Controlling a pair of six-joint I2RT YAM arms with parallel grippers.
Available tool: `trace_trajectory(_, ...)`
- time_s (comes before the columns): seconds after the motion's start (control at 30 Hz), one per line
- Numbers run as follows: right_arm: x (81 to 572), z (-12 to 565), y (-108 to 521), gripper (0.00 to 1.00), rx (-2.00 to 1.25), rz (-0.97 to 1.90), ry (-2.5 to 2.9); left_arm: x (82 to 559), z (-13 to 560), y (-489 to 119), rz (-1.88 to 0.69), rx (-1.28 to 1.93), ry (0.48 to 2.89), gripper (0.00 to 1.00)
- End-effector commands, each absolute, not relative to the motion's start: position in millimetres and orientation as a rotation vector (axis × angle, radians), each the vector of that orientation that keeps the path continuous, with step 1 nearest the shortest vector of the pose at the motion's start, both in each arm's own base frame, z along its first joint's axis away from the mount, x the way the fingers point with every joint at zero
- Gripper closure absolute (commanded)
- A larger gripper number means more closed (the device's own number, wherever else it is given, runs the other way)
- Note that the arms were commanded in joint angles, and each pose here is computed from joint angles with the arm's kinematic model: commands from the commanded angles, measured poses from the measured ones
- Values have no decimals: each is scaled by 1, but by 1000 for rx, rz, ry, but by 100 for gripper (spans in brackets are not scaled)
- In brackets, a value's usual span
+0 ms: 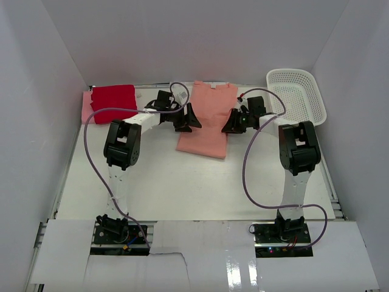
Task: Fold and stack the t-shirts
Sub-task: Fold the folded rectangular tshirt in 1/3 of the way
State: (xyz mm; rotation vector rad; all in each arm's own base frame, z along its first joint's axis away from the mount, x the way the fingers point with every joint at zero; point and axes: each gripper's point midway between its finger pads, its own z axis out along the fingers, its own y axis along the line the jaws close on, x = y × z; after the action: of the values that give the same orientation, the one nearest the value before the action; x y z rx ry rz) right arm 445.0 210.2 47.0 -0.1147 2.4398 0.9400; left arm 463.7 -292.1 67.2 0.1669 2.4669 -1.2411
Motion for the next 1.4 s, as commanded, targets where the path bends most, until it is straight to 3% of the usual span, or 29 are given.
trace_trajectory(0.0,454,45,212,68,-147,916,2438,466,58,-291,-1165,174,2494,19)
trace_trajectory(0.5,441,17,208,73,-158,840,2591,427,11,-271,-978,8,2661,20)
trace_trajectory(1.0,341,16,220,73,-269,817,2718,329,28,-262,-978,-31,2703,20)
trace_trajectory(1.37,292,20,214,72,-283,790,2727,287,36,-247,-971,-78,2718,19)
